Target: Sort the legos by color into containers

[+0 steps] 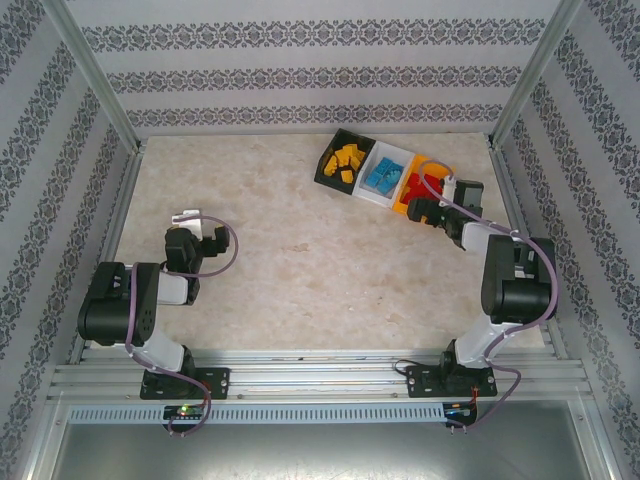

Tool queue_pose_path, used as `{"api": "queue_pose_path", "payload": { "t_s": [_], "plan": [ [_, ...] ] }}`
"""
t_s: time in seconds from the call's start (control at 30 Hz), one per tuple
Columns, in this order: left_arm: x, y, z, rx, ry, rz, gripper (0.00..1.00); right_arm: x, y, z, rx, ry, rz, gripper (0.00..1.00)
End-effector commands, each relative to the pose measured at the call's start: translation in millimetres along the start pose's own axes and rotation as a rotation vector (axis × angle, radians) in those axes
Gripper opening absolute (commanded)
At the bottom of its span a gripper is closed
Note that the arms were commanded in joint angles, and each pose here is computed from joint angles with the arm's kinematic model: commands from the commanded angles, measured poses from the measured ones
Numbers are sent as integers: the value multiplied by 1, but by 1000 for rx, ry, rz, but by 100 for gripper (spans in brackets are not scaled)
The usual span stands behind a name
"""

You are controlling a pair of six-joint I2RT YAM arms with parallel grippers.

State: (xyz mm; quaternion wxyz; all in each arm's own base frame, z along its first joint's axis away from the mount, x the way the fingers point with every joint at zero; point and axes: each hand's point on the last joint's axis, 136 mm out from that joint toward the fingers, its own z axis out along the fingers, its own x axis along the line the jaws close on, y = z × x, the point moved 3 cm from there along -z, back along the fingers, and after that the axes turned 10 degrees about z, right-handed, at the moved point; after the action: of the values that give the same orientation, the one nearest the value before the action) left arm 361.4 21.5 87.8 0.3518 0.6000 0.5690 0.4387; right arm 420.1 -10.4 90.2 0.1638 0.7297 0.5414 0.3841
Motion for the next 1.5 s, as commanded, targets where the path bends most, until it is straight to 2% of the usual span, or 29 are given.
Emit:
{"api": "queue_pose_path", "payload": {
  "t_s": [0.0,0.43,0.6,0.83,0.97,1.1,1.23,1.47],
  "plan": [
    [2,12,2,-43,19,6,100,7,4,-5,-37,-9,-72,98],
    [1,12,2,-45,18,8,100,15,0,-35,-214,37,-124,98],
    [-2,12,1,-56,-6,19,100,6,-3,-51,-320,-22,-110,98],
    [-3,13,3,-43,-9,21,100,6,-9,-62,-405,-71,-132,98],
    [-3,12,3,-43,-10,21,100,8,-21,-67,-493,-64,-167,98],
    [-3,13,3,-44,-9,21,100,10,-35,-66,-507,-38,-204,98],
    [-3,13,3,-43,-7,22,100,11,-20,-50,-431,-69,-196,98],
    [-3,13,3,-39,-8,22,100,12,-22,-52,-440,-69,-201,98]
  ]
}}
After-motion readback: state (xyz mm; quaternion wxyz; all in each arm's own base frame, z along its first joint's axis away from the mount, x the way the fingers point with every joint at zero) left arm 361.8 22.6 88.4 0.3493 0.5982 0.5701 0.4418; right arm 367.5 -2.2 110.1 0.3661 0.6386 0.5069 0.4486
